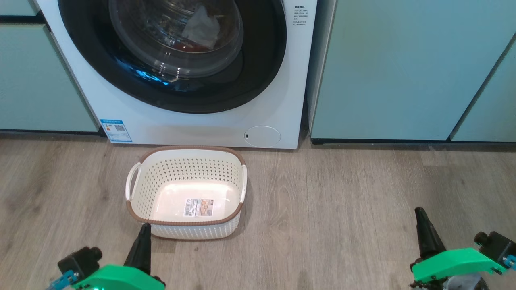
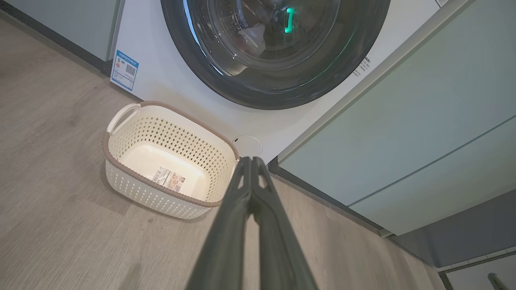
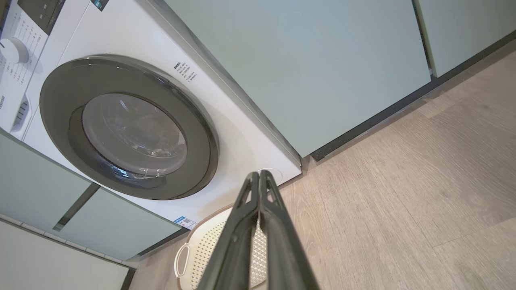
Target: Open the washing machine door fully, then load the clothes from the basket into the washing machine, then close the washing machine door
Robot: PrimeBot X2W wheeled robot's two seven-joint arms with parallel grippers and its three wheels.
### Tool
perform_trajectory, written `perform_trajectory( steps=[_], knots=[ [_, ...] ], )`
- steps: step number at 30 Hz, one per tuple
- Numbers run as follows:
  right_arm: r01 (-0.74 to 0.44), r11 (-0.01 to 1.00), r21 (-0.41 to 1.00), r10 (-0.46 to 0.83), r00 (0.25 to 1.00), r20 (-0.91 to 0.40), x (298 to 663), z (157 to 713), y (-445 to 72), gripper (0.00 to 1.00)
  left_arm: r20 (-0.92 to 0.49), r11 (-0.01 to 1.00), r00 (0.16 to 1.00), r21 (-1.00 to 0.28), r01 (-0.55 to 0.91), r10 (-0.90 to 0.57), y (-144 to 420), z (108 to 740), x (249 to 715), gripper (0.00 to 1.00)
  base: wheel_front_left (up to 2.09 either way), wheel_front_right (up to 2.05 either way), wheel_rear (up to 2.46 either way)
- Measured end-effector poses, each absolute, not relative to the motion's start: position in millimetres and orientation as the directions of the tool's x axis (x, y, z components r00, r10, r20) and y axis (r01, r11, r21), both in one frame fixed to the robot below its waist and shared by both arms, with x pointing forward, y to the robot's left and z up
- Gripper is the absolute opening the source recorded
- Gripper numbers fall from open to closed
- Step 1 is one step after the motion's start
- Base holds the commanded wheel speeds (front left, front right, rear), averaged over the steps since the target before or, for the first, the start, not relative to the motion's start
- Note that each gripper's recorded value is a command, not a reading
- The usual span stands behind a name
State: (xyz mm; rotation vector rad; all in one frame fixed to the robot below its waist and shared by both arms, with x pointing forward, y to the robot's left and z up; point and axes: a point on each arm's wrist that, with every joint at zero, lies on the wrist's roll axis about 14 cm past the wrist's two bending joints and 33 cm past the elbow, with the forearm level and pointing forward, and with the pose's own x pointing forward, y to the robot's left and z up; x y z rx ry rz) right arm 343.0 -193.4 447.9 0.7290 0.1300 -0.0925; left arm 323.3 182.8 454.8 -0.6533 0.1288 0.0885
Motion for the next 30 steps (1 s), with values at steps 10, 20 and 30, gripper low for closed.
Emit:
perform_trajectory(
  steps=[10,20,30],
  knots=[
    [0.144,0.677,0.722,-0.048,0.987,-0.151,347.9,450.9,-196.7,0.00,-0.161,0.725,0.986,-0.674,-0.138,0.038,183.9,453.7,327.4,0.00,0.00,0.00,0.00],
    [0.160,0.599,0.785,-0.050,0.985,-0.162,348.8,450.2,-198.7,0.00,-0.169,0.646,0.985,-0.749,-0.149,0.031,184.6,453.9,332.6,0.00,0.00,0.00,0.00],
    [0.157,0.513,0.844,-0.052,0.987,-0.152,354.9,455.6,-200.2,0.00,-0.172,0.556,0.985,-0.816,-0.157,0.026,186.6,455.3,338.7,0.00,0.00,0.00,0.00]
  ],
)
